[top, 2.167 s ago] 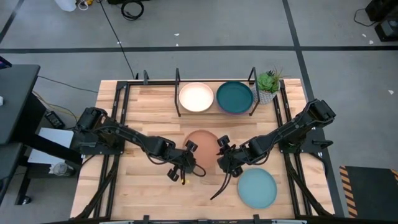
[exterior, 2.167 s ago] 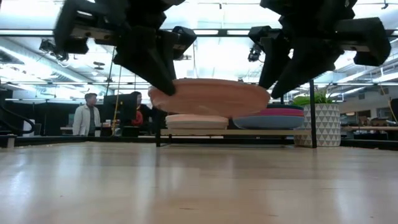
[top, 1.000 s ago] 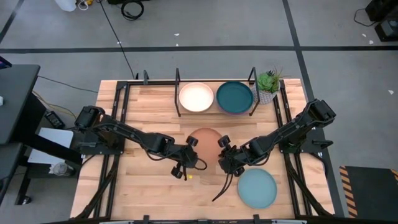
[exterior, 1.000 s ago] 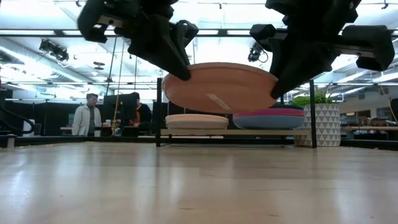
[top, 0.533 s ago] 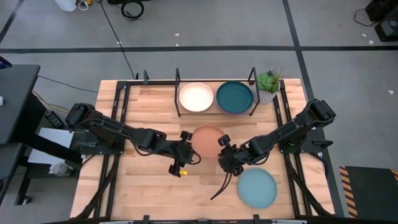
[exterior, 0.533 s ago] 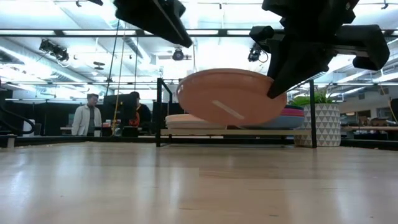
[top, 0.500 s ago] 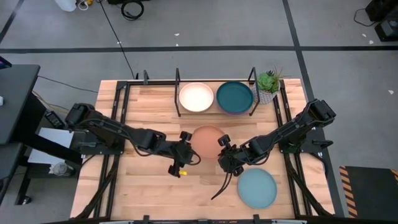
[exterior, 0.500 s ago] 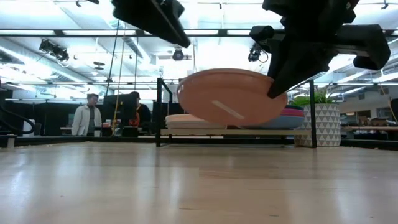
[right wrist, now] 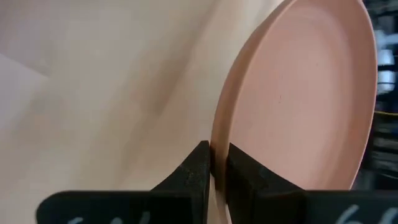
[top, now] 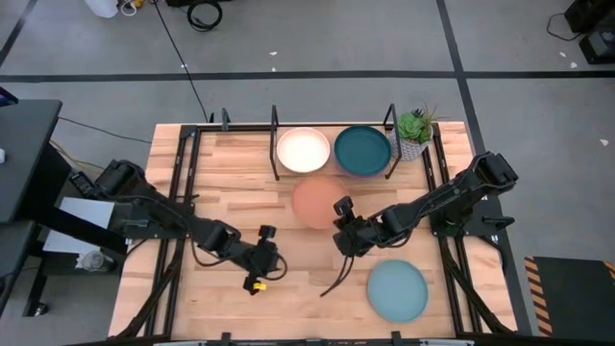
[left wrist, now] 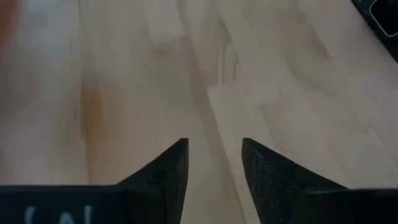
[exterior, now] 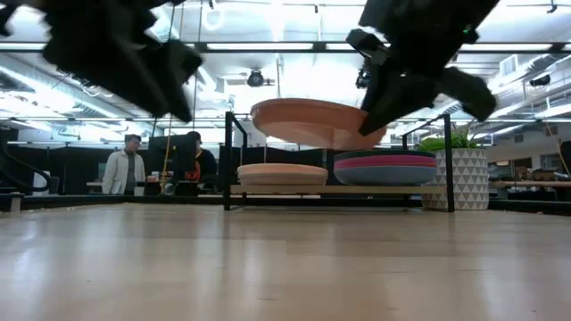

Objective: Place and stack plates onto a shelf
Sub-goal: Stack the brown plate on top of the light orange plate on the shelf

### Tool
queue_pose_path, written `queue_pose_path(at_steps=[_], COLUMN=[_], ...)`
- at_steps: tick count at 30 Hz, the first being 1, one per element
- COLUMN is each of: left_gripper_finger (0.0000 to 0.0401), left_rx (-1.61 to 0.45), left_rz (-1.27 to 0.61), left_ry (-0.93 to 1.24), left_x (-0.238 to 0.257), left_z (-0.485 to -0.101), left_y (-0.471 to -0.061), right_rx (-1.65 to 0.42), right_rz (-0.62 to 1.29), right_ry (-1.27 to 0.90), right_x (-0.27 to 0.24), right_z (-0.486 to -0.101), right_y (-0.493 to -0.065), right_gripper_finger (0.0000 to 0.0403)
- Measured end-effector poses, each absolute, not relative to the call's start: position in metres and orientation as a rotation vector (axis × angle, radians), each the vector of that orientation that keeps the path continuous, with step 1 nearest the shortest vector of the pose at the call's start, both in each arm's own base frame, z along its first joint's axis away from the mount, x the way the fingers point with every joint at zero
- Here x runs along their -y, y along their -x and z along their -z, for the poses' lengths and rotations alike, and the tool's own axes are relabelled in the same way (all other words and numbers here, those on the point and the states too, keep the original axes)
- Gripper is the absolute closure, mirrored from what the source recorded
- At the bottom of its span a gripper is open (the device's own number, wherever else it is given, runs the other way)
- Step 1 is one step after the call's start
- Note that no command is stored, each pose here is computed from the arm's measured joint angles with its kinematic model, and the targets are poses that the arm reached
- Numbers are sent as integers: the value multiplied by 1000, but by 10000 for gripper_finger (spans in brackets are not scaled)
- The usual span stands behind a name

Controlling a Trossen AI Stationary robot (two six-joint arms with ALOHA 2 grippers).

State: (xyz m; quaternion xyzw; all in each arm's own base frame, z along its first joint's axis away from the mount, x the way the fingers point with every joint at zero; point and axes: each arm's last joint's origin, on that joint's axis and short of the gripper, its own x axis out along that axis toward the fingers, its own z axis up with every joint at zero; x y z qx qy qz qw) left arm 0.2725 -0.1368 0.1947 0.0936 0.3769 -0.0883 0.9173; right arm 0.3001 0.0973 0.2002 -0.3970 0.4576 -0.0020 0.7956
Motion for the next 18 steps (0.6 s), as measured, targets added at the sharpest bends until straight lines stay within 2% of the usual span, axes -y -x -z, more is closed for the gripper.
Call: queue_pose_path(at_steps=[7, 18], left_gripper_finger=[253, 253], left_rx=[-744, -635], left_rz=[90, -35], left_ry=[-114, -86], left_x=[138, 138], left_z=[-181, -181], left_y=[-245, -209], right_rx=[-986, -960], right_rz=[82, 102], right_ry=[864, 805], right_x=[-70, 14], right_z=[-214, -222], right_y=[-315, -335], right_gripper_finger=[361, 361])
